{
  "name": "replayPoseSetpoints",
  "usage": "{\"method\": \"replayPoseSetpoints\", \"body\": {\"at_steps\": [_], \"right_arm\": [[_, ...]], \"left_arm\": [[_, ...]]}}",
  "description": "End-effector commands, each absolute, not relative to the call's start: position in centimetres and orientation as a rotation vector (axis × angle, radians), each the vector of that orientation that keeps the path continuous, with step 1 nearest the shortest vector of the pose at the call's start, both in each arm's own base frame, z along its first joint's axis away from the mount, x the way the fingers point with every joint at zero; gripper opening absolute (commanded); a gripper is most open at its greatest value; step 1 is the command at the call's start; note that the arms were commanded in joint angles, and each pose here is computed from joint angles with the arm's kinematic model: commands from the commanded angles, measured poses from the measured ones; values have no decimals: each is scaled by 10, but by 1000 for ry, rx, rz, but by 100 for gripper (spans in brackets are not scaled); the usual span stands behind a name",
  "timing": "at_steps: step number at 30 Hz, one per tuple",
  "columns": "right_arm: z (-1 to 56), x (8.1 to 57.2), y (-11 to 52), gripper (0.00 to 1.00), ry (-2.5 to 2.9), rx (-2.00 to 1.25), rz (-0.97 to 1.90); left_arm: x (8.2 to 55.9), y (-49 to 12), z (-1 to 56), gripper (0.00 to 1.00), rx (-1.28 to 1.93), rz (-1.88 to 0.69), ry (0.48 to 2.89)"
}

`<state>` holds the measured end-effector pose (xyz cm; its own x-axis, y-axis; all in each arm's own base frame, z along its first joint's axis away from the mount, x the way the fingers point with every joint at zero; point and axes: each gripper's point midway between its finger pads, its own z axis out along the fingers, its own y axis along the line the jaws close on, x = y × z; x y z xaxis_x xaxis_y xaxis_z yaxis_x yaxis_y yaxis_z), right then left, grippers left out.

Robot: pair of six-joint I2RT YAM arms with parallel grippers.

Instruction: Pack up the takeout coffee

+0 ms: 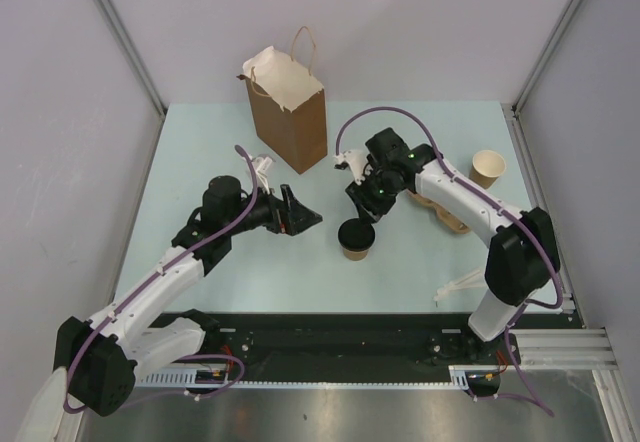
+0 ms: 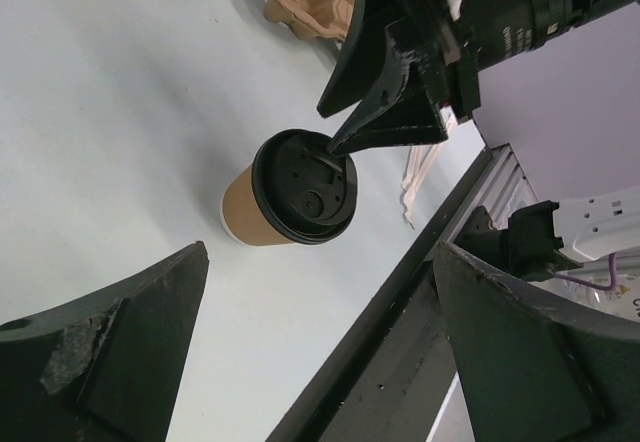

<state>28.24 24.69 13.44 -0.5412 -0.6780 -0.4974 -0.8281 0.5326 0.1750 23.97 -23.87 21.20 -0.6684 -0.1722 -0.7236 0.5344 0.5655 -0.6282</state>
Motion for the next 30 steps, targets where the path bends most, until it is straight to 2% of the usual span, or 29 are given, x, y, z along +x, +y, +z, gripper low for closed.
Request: {"method": "replayPoseSetpoints", "body": {"at_steps": [1,6,9,11,12,15,17,18,20,21,23,24,27,30], "right_arm": [[177,281,240,47,2305,-1186,614],[210,279,229,68,2235,-1112,705],[226,268,224,80,2245,-1029,834],[232,268,218,82,2266,-933,912],[234,259,223,82,2289,-867,1056],[243,249,225,74,2282,-725,1360],[241,247,231,69,2285,-703,1452],[244,242,235,62,2289,-673,1534],[238,240,240,56,2290,-638,1600],[238,238,242,49,2286,-623,1635],[236,240,246,41,2308,-542,1669],[234,241,247,30,2320,-524,1667],[223,242,252,12,2368,-474,1644],[208,244,252,3,2422,-432,1601]], "left_arm": [[235,-246,227,100,362,-1190,1955],[217,-260,236,99,482,-1234,1906],[197,-277,235,100,613,-1354,1917],[194,-287,236,100,662,-1392,1928],[192,-290,237,100,681,-1419,1922],[187,-300,242,100,710,-1527,1923],[188,-306,236,98,690,-1577,1962],[189,-309,238,89,694,-1598,1946],[189,-314,234,77,685,-1661,1973],[191,-317,236,62,682,-1669,1960],[197,-323,232,48,646,-1682,1994],[201,-325,234,36,641,-1686,1993],[206,-334,228,22,633,-1720,2030],[214,-340,214,11,587,-1712,2077]]}}
